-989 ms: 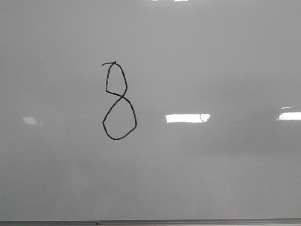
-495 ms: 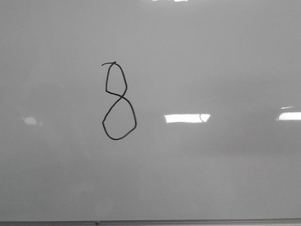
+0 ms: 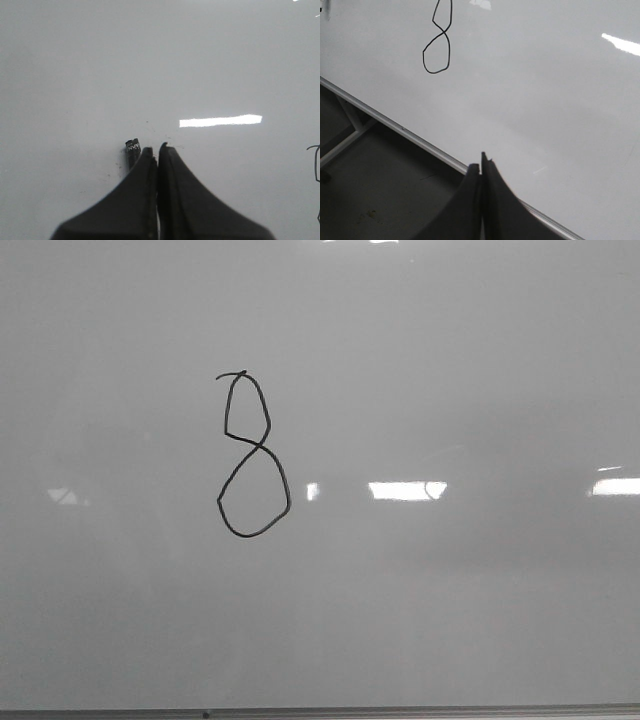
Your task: Write number 8 on whiteboard
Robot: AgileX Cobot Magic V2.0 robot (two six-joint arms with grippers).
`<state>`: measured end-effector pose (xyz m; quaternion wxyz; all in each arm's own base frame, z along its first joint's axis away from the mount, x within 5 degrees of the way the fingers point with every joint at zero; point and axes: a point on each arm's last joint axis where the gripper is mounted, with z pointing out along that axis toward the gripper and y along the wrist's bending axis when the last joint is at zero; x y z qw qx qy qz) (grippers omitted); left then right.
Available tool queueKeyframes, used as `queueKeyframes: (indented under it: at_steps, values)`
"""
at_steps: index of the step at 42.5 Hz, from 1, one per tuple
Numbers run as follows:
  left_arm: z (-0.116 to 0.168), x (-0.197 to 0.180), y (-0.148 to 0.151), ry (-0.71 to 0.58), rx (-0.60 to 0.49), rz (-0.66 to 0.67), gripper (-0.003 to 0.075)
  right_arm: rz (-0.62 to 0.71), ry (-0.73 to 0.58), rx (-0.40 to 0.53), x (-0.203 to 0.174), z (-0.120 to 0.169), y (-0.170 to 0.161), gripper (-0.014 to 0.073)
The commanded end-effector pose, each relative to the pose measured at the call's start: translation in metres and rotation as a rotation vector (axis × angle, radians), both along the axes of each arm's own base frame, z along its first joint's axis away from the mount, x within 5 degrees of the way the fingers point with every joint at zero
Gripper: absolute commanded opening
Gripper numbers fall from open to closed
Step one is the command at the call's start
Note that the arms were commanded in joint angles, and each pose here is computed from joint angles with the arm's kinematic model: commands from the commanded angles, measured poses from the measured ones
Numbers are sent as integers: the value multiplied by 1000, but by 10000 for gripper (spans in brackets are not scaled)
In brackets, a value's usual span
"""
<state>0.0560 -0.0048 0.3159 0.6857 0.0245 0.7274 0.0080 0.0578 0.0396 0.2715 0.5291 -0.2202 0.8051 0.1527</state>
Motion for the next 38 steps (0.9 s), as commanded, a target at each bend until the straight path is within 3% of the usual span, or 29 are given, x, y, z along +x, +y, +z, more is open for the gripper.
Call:
queueKeyframes:
  at_steps: [1, 14, 20, 29, 38]
  values:
    - [15, -1, 1, -89, -16, 11, -21, -26, -65, 37, 3, 13, -1, -69]
    - [7, 2, 3, -80, -10, 34, -21, -26, -65, 37, 3, 13, -1, -69]
    - [-12, -1, 6, -62, -44, 53, -21, -26, -65, 38, 3, 13, -1, -69]
    - [-50, -6, 5, -144, -58, 27, -21, -25, -64, 38, 3, 13, -1, -69]
    - [-89, -5, 6, -117, -64, 43, -20, -25, -64, 38, 3, 13, -1, -69]
